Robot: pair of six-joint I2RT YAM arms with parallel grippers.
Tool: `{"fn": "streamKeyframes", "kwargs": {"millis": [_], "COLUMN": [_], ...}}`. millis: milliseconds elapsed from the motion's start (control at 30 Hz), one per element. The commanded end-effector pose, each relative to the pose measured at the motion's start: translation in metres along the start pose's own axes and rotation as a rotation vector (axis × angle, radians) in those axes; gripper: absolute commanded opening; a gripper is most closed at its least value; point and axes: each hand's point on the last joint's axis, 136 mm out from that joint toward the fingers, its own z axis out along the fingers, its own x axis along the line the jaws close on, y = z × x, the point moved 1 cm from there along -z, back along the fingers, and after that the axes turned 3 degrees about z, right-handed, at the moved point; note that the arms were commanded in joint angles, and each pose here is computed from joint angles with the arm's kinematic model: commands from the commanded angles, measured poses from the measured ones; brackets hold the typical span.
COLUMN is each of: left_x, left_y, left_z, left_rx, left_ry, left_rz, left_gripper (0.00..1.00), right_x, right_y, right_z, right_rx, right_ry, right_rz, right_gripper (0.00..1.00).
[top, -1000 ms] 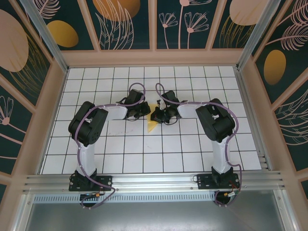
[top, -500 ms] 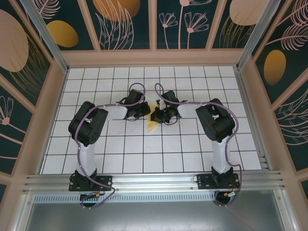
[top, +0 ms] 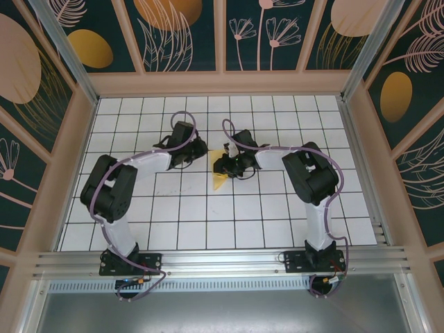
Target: Fold a paper plane with a square sheet of paper (pick it up from the middle)
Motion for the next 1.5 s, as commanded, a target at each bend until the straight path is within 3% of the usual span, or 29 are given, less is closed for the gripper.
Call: {"fn": "streamKeyframes", "kwargs": {"millis": [0, 167, 400, 667, 1000, 1467], "left_x": [0.018, 0.019, 0.013, -0.014, -0.024, -0.012], "left_y": [0.001, -0.012, -0.026, -0.068, -0.098, -0.138], "left_z": [-0.010, -0.016, -0.025, -0.023, -0.018, -0.008], "left_rx": [-0.030, -0.002, 0.029, 0.134, 0.211, 0.316], "left_ry": [0.037, 0.004, -0.060, -0.165, -0.214, -0.196], "left_rz": [-0.059, -0.071, -0.066, -0.026, -0.019, -0.038], "left_gripper": [0.16, 0.16, 0.15, 0.10, 0.00, 0.00], "right_x": [-0.036, -0.037, -0.042, -0.051, -0.049, -0.051], "right_y": [-0.010, -0.010, -0.010, -0.013, -0.013, -0.012], "right_z": [0.008, 0.006, 0.005, 0.007, 0.009, 0.010], "right_rx": [0.017, 0.012, 0.009, 0.019, 0.026, 0.027], "right_ry": [-0.112, -0.110, -0.121, -0.156, -0.140, -0.142], "right_rz": [0.038, 0.042, 0.050, 0.065, 0.066, 0.080], "right_gripper": [0.32, 0.35, 0.15, 0.03, 0.00, 0.00]}}
